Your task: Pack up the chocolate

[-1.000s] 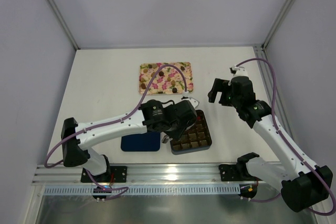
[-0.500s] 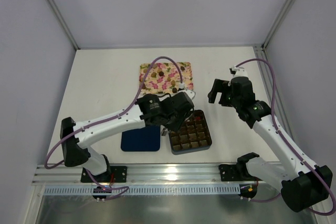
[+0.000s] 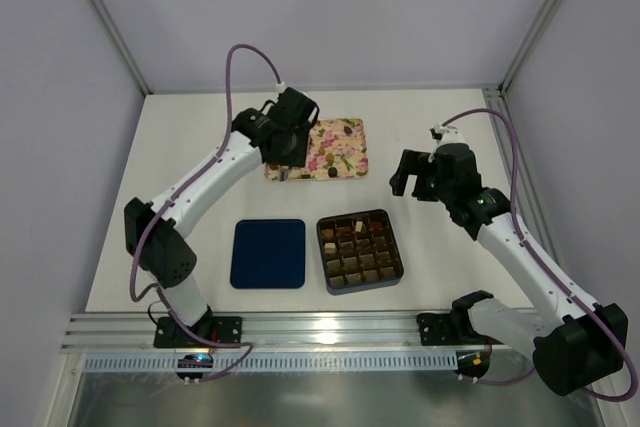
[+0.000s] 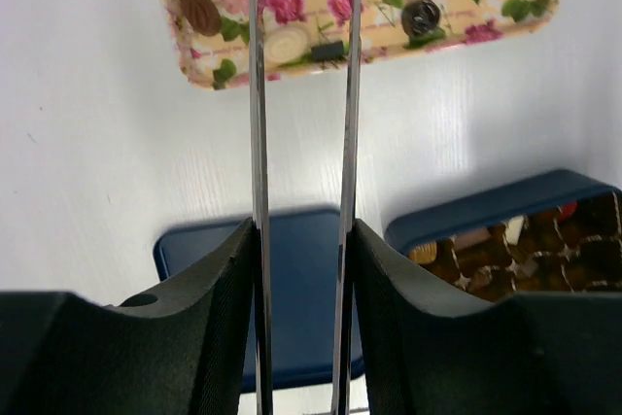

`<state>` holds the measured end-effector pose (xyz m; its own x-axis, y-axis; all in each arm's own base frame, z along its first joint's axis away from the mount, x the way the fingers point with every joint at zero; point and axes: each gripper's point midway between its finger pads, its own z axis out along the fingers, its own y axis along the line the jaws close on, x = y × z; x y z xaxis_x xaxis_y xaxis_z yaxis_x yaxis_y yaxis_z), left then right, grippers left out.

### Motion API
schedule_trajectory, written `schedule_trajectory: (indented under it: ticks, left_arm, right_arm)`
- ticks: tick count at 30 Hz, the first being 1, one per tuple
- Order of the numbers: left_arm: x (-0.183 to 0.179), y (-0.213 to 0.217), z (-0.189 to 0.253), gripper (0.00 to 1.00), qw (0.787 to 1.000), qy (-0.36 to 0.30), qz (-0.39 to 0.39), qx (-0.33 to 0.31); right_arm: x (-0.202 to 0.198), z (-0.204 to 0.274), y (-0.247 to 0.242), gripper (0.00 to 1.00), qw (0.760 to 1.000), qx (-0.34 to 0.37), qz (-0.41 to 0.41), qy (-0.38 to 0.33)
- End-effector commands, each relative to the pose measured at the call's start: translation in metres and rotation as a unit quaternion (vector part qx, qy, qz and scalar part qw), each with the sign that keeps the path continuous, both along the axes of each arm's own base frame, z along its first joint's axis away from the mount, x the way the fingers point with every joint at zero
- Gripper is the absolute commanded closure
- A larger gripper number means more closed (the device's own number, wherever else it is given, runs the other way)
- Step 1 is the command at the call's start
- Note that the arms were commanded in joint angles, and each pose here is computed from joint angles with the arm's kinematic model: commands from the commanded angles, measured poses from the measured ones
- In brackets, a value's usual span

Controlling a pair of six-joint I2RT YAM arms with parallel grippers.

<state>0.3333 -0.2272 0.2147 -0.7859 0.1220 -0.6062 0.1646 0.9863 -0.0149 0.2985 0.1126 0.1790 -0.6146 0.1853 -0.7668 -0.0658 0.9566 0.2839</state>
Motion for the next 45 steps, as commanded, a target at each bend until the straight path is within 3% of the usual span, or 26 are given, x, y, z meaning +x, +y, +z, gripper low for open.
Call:
schedule_trajectory:
  ticks: [1,10,35,45]
  left_arm:
    - [0.04,-0.01,-0.003,0.58,1.0,-0.018,-0.003,-0.009]
    - [0.087,-0.016,-0.019,0.6,1.0,-0.01,0.005,-0.006]
    - [0.099,-0.02,-0.065,0.62,0.999,0.024,0.001,0.023]
    - [0.099,-0.019,-0.067,0.69,0.999,0.027,-0.001,0.03]
  right_arm:
    - [0.009,0.018,0.007,0.0,0.999,0.01,0.016,-0.032]
    - [0.008,0.012,0.008,0.0,0.999,0.016,0.017,-0.031]
    - [0.01,0.01,0.009,0.0,0.999,0.013,0.019,-0.031]
    - [0.01,0.008,0.008,0.0,0.999,0.013,0.018,-0.03]
